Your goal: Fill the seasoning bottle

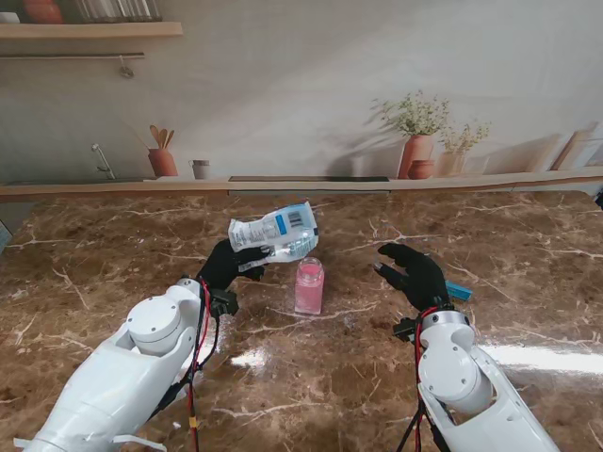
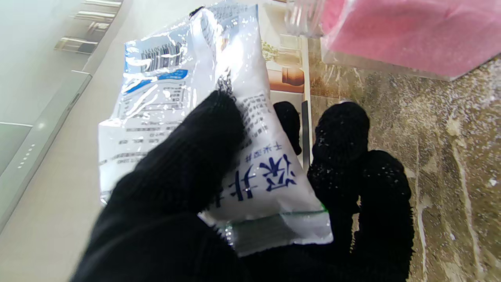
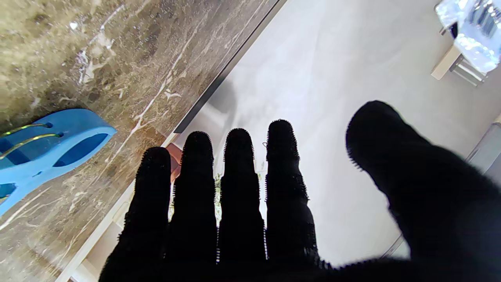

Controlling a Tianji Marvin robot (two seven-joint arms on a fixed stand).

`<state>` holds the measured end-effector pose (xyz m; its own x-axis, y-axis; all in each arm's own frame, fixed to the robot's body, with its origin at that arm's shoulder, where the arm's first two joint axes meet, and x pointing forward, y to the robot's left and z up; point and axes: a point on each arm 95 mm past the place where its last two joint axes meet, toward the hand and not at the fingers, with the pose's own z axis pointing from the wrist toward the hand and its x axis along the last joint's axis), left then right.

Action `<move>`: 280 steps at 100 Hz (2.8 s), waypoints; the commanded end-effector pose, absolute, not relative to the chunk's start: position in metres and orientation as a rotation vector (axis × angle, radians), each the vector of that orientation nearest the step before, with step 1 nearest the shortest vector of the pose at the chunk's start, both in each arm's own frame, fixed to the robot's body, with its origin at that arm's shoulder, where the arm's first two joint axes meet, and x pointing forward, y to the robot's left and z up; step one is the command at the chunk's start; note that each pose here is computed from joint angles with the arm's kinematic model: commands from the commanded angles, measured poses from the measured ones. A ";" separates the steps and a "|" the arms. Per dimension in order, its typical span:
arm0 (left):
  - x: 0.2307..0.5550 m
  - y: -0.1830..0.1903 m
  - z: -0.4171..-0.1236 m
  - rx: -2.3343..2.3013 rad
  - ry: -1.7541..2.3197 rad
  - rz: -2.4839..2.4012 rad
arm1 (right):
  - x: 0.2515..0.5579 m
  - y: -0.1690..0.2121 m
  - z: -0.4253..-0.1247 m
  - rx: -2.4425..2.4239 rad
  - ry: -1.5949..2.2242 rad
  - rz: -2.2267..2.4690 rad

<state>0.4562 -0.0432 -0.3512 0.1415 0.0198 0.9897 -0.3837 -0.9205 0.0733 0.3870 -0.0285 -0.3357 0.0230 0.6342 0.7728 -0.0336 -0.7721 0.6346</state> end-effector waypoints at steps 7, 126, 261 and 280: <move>0.458 -0.046 -0.352 2.135 -0.377 1.838 | 0.383 -0.030 -0.346 1.860 0.617 1.775; 0.465 -0.042 -0.319 2.137 -0.775 1.971 | 0.378 -0.034 -0.359 1.926 0.550 1.768; 0.473 -0.043 -0.280 2.047 -1.136 2.082 | 0.378 -0.036 -0.368 1.959 0.506 1.762; 0.475 -0.042 -0.277 2.038 -1.172 2.096 | 0.378 -0.036 -0.369 1.963 0.507 1.765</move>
<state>0.4729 -0.0422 -0.2814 -0.1469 -0.4785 0.8657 -0.4794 -0.7311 -0.4854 0.3807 -0.0371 -0.3621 0.0996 0.5574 0.8243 -0.0436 -0.8252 0.5632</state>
